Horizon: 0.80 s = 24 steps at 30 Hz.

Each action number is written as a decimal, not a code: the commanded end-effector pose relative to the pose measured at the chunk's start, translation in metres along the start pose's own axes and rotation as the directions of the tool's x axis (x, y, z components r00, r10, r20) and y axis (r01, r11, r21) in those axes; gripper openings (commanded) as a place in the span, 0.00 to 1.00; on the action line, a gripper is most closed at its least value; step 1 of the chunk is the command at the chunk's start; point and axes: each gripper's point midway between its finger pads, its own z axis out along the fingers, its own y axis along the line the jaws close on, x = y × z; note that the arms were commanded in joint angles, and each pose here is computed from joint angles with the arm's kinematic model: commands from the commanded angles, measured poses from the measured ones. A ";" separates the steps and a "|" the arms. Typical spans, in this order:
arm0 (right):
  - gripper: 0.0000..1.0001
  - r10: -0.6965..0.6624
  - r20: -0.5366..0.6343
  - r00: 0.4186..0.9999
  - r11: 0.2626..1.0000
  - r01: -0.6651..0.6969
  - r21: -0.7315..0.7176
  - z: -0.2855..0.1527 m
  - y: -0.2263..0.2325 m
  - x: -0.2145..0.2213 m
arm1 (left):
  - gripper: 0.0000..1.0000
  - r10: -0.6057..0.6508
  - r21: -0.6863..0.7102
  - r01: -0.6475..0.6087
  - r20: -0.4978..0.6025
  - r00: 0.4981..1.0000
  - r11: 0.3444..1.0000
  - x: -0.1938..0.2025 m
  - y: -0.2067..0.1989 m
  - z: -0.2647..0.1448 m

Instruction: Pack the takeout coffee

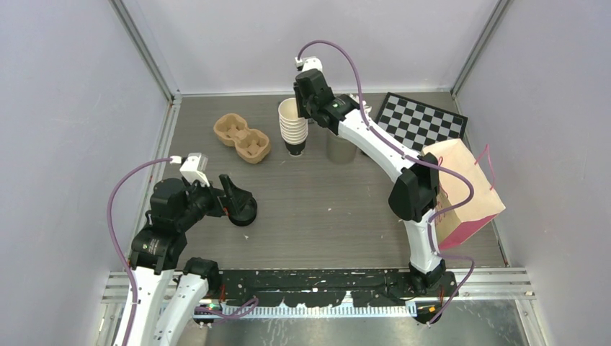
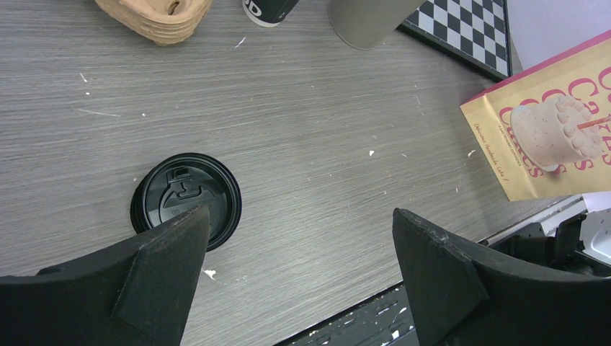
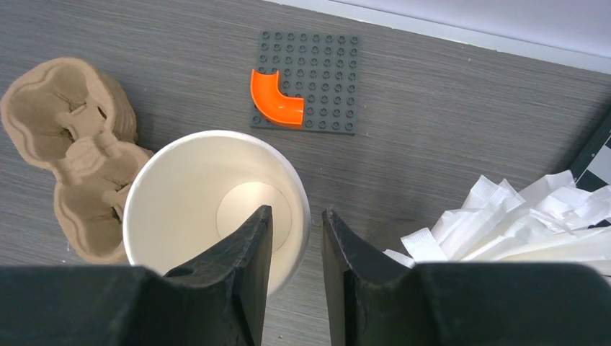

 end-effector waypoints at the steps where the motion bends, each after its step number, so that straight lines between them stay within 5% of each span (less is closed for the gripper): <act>1: 0.36 0.010 0.043 0.999 1.000 -0.011 0.015 -0.004 -0.003 -0.019 | 1.00 0.023 0.008 -0.023 0.025 0.999 1.000 -0.006 -0.002 0.000; 9: 0.20 0.016 0.059 0.998 1.000 -0.017 0.004 -0.011 -0.002 -0.027 | 1.00 0.022 0.007 -0.023 0.025 0.999 1.000 -0.006 -0.001 0.000; 24: 0.10 0.119 0.113 0.987 0.993 -0.115 -0.041 -0.025 0.005 -0.052 | 1.00 0.018 0.008 -0.018 0.013 1.000 1.000 -0.004 -0.001 0.002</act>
